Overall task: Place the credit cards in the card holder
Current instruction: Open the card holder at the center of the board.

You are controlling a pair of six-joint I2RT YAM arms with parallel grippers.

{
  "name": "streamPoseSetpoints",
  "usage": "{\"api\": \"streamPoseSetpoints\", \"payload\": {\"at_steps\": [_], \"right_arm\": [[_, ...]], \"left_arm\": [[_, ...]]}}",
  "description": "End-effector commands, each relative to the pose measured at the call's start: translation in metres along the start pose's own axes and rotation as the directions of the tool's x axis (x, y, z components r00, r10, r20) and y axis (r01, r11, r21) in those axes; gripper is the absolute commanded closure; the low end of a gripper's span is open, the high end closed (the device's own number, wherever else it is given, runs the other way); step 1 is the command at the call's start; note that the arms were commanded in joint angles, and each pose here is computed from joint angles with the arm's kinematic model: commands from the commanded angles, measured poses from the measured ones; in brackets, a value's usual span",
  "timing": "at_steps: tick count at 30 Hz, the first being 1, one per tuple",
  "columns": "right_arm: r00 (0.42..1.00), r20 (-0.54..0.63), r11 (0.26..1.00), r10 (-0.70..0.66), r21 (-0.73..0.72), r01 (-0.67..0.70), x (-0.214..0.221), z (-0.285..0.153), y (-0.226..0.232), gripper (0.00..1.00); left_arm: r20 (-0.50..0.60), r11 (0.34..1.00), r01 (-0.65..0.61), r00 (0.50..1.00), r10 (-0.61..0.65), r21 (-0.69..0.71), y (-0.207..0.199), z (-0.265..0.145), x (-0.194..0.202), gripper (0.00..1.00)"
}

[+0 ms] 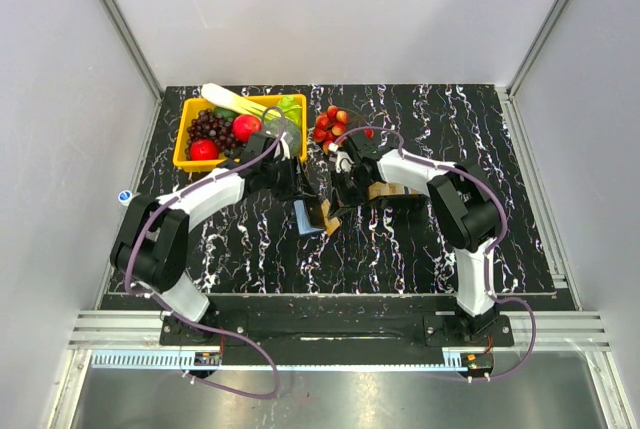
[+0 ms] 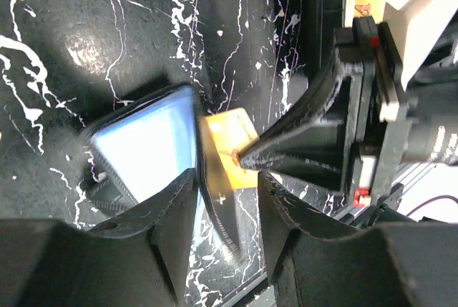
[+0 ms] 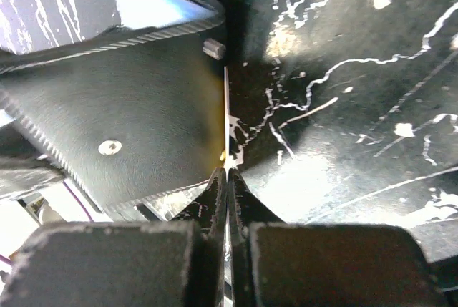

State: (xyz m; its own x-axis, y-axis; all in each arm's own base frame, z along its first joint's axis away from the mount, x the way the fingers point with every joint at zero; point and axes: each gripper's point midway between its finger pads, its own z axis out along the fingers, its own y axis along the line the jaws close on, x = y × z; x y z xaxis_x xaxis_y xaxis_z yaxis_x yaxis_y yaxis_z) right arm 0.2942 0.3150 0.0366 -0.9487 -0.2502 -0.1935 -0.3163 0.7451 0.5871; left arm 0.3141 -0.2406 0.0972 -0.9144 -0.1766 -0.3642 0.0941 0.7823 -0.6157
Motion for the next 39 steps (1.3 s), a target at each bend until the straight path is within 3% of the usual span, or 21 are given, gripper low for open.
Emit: {"api": "streamPoseSetpoints", "payload": {"at_steps": [1, 8, 15, 18, 20, 27, 31, 35, 39], "right_arm": [[1.0, -0.007, 0.998, -0.027, -0.052, 0.026, 0.002, -0.004, 0.021, 1.0], [1.0, -0.007, 0.996, -0.02, -0.087, 0.02, 0.0, -0.003, 0.028, 1.0], [1.0, -0.023, 0.995, -0.007, -0.1, 0.005, 0.003, 0.001, 0.03, 1.0], [1.0, -0.021, 0.995, -0.003, -0.097, 0.001, 0.002, 0.002, 0.031, 1.0], [1.0, -0.021, 0.996, -0.001, -0.094, -0.001, 0.002, 0.003, 0.031, 0.99], [1.0, -0.019, 0.997, 0.001, -0.076, -0.003, 0.002, 0.005, 0.026, 0.99], [0.999, 0.016, 1.0, 0.027, -0.001, -0.027, -0.002, 0.004, 0.015, 0.98], [0.989, 0.138, 0.989, 0.049, 0.132, -0.067, -0.016, -0.014, 0.002, 0.98], [0.964, 0.262, 0.967, 0.046, 0.231, -0.108, -0.029, -0.043, -0.007, 1.0]], "left_arm": [[-0.004, 0.999, -0.005, 1.0, 0.005, 0.04, -0.011, 0.011, -0.012, 0.57], [-0.025, 1.0, 0.025, 0.999, -0.025, 0.01, -0.001, 0.027, -0.012, 0.56], [-0.026, 0.972, 0.053, 0.998, -0.048, 0.231, -0.048, 0.02, -0.02, 0.57], [-0.043, 0.932, 0.074, 0.997, -0.063, 0.355, -0.071, 0.014, -0.021, 0.67], [-0.073, 0.927, 0.096, 0.995, -0.075, 0.362, -0.072, 0.019, -0.019, 0.77], [-0.138, 0.964, 0.148, 0.983, -0.119, 0.223, -0.033, 0.054, 0.004, 0.82], [-0.149, 0.976, 0.118, 0.985, -0.091, 0.184, -0.031, 0.062, 0.017, 0.83], [-0.118, 0.994, 0.099, 0.989, -0.093, 0.042, -0.014, 0.072, 0.025, 0.96], [-0.067, 0.991, 0.136, 0.988, -0.136, -0.012, 0.002, 0.072, 0.025, 0.96]]}}
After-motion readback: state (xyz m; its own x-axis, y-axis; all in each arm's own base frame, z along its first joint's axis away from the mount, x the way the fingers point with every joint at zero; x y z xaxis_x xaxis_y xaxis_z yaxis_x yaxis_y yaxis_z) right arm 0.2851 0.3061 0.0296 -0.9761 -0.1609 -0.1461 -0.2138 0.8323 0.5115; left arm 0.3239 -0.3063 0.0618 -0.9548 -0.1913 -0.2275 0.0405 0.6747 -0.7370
